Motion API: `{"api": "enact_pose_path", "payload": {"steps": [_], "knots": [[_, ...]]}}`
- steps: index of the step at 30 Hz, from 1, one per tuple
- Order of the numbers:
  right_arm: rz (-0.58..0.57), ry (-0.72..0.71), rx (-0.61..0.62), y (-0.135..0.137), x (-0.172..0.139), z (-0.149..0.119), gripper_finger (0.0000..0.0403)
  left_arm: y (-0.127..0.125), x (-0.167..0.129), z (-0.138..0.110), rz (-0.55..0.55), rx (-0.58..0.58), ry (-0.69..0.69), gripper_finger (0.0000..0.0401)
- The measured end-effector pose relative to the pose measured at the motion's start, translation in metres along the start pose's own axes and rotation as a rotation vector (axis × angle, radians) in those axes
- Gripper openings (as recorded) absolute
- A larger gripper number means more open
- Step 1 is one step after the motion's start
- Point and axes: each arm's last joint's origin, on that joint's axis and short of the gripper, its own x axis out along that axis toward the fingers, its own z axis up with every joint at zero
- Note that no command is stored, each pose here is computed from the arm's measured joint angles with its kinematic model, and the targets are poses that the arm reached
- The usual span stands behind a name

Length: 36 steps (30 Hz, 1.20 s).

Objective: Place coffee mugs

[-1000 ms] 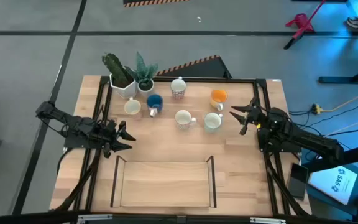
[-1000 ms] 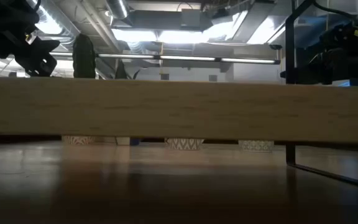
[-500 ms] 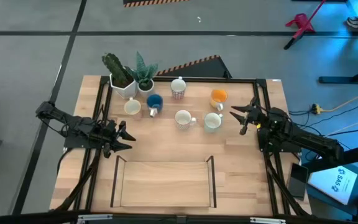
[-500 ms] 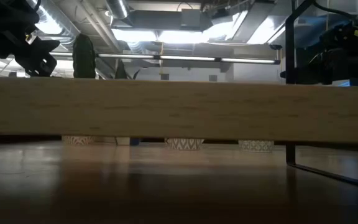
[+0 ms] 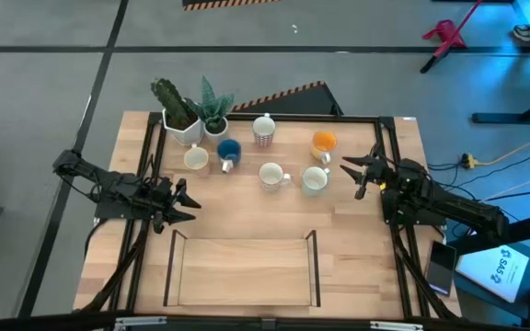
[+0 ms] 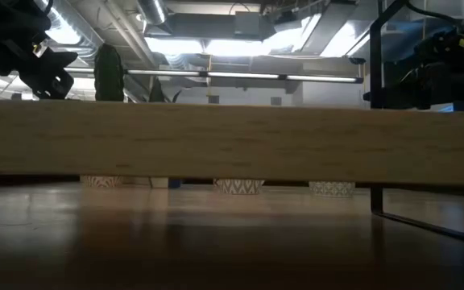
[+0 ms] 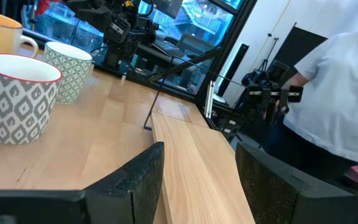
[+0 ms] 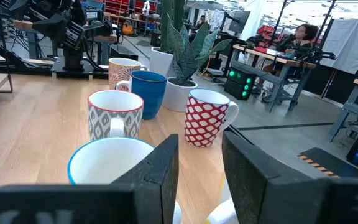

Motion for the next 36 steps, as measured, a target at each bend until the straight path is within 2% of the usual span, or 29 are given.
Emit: {"api": "enact_pose_path", "payload": {"steps": [13, 18, 22, 24, 27, 30, 36], "knots": [[-0.001, -0.005, 0.0, -0.0001, 0.0, 0.0004, 0.0111, 0.0, 0.0, -0.0001, 0.0, 0.005, 0.0, 0.0194], [-0.004, -0.038, -0.001, -0.0006, -0.0001, 0.0035, 0.0111, 0.0015, 0.0, 0.0011, 0.058, 0.254, -0.023, 0.0194], [-0.009, -0.058, -0.002, -0.001, -0.0002, 0.0054, 0.0111, 0.0046, -0.0007, 0.0044, 0.202, 0.417, -0.067, 0.0194], [-0.002, -0.056, 0.0, -0.0007, -0.0001, 0.0052, 0.0111, 0.0053, -0.0009, 0.0049, 0.232, 0.462, -0.07, 0.0194], [0.024, -0.061, 0.089, -0.0001, -0.0002, 0.0054, 0.0111, 0.0053, -0.0009, 0.005, 0.235, 0.471, -0.07, 0.0194], [0.027, -0.06, 0.224, -0.0001, -0.0002, 0.0055, 0.0111, 0.0061, -0.0011, 0.0055, 0.272, 0.593, -0.061, 0.0194], [-0.049, -0.061, 0.483, -0.0025, -0.0002, 0.005, 0.0111, 0.0061, -0.0011, 0.0055, 0.279, 0.77, -0.037, 0.0194]]}}
